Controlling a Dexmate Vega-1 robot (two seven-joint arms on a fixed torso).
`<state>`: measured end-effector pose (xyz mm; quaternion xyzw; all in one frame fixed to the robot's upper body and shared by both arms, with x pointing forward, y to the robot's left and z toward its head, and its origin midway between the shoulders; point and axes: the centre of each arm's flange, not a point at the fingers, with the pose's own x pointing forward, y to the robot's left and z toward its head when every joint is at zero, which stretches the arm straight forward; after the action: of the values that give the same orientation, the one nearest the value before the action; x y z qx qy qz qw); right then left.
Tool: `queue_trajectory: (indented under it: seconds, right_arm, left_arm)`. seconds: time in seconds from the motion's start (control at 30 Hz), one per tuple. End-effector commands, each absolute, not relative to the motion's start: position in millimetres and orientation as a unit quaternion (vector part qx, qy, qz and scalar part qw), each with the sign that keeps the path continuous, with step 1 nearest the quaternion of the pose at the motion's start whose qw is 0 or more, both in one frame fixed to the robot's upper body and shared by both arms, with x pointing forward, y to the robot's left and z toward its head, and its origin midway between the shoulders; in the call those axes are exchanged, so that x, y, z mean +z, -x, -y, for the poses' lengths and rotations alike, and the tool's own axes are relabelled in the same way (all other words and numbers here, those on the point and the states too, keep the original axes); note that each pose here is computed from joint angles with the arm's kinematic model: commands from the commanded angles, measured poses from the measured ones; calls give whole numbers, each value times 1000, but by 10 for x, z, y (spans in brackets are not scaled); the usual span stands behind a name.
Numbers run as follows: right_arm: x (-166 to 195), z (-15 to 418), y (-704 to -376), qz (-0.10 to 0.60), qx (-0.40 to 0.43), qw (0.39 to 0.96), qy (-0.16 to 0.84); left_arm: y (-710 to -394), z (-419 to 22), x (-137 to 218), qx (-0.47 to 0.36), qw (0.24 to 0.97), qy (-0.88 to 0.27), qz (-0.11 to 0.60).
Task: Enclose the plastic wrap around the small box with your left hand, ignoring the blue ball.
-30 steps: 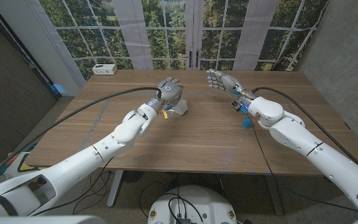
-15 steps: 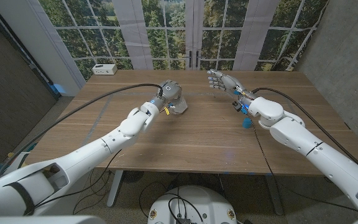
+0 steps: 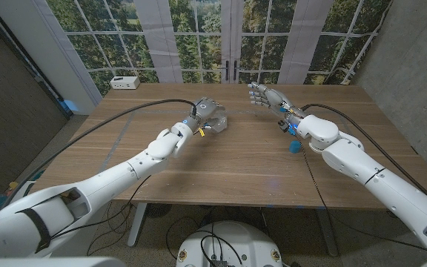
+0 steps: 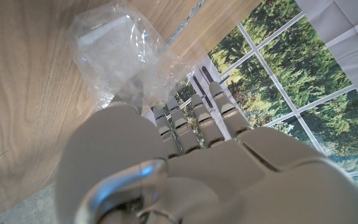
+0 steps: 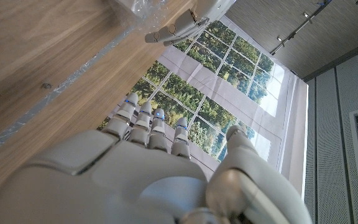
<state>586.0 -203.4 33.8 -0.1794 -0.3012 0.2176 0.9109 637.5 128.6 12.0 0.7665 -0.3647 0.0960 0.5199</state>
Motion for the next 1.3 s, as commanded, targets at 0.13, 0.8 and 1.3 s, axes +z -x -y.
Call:
queue_trajectory:
  seconds: [0.13, 0.8, 1.3]
  right_arm:
    - [329, 2072, -5880, 301, 219, 912, 173]
    - [341, 2082, -5793, 321, 215, 906, 171]
    - [366, 2056, -5734, 332, 216, 902, 174]
  left_arm:
    - [-6346, -1282, 221, 82, 571, -716, 393]
    - [-6417, -1345, 420, -80, 707, -600, 366]
    - [-6533, -1140, 299, -138, 664, -661, 322]
